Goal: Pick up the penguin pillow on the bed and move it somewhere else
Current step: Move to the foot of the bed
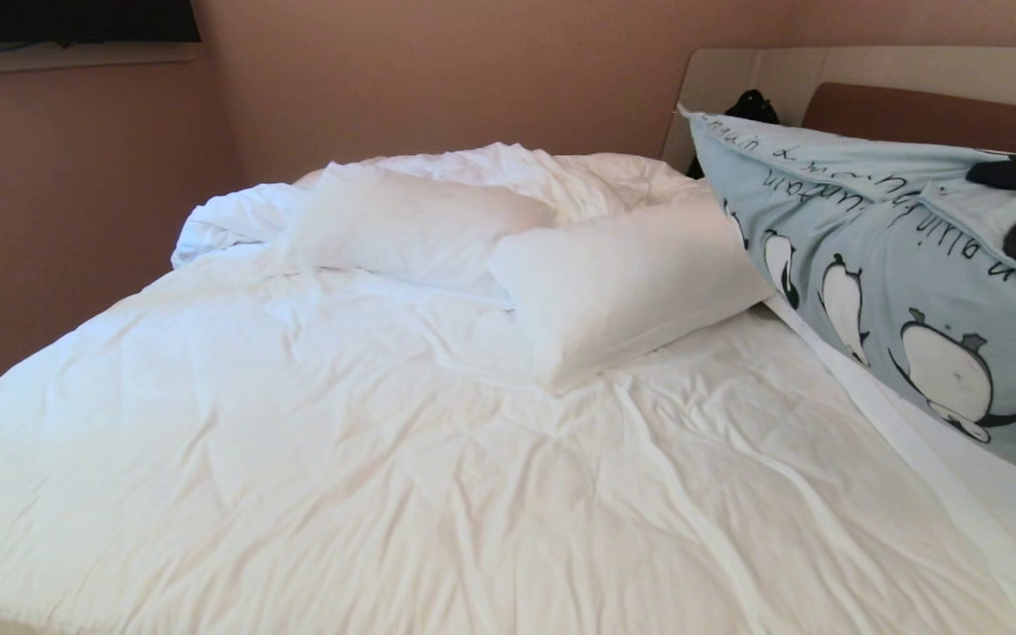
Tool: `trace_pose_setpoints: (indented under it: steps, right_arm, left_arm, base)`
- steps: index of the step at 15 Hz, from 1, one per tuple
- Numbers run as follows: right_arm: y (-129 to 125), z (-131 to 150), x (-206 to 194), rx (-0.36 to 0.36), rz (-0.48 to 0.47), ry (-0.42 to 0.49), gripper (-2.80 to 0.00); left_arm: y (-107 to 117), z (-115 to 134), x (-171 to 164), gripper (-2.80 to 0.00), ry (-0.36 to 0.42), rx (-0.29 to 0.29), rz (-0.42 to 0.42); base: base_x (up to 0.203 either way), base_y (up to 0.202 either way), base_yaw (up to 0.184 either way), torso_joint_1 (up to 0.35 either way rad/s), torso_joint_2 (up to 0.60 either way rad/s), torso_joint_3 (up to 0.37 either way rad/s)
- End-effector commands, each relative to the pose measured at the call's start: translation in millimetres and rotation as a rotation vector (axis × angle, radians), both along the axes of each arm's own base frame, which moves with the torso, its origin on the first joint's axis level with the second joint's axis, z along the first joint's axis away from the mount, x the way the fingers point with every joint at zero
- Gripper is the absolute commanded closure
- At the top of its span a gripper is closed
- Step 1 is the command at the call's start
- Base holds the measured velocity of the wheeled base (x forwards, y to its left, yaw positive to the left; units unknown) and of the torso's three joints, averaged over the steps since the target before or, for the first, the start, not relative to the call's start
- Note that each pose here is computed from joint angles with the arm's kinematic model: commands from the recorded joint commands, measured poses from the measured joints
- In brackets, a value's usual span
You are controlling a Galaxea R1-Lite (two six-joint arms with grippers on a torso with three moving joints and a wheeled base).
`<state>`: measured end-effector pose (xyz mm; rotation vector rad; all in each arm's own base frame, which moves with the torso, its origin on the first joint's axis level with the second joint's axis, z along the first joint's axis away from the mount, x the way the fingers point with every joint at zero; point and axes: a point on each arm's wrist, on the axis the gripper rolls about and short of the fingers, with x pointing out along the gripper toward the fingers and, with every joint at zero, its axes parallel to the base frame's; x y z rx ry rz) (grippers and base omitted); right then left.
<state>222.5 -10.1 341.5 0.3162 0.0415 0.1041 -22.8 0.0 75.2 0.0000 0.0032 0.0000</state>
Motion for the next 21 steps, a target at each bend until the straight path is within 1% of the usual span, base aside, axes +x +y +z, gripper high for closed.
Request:
trace_pose_setpoints:
  steps: [1,5,12,16,21]
  right_arm:
    - [-3,-3,10,-0.013,-0.083,-0.005,0.00]
    - [-3,-6,13,-0.012,-0.092,-0.014,0.00]
    - [-3,-10,16,-0.012,-0.086,0.003,0.00]
    - [-3,-16,24,-0.007,-0.077,0.025,0.00]
    - [-2,-17,25,-0.005,-0.072,0.029,0.00]
  left_arm:
    - [0,0,0,0.00,0.000,0.000,0.000]
    - [0,0,0,0.00,0.000,0.000,0.000]
    - [0,0,0,0.00,0.000,0.002,-0.002]
    - [0,0,0,0.00,0.000,0.002,-0.002]
    - [0,0,0,0.00,0.000,0.002,-0.002]
  base:
    - [0.000,0.000,0.000,0.000,0.00,0.000]
    - [0.000,0.000,0.000,0.000,0.00,0.000]
    - [0.000,0.000,0.000,0.000,0.00,0.000]
    - [0.000,0.000,0.000,0.000,0.00,0.000]
    - [0.000,0.000,0.000,0.000,0.00,0.000]
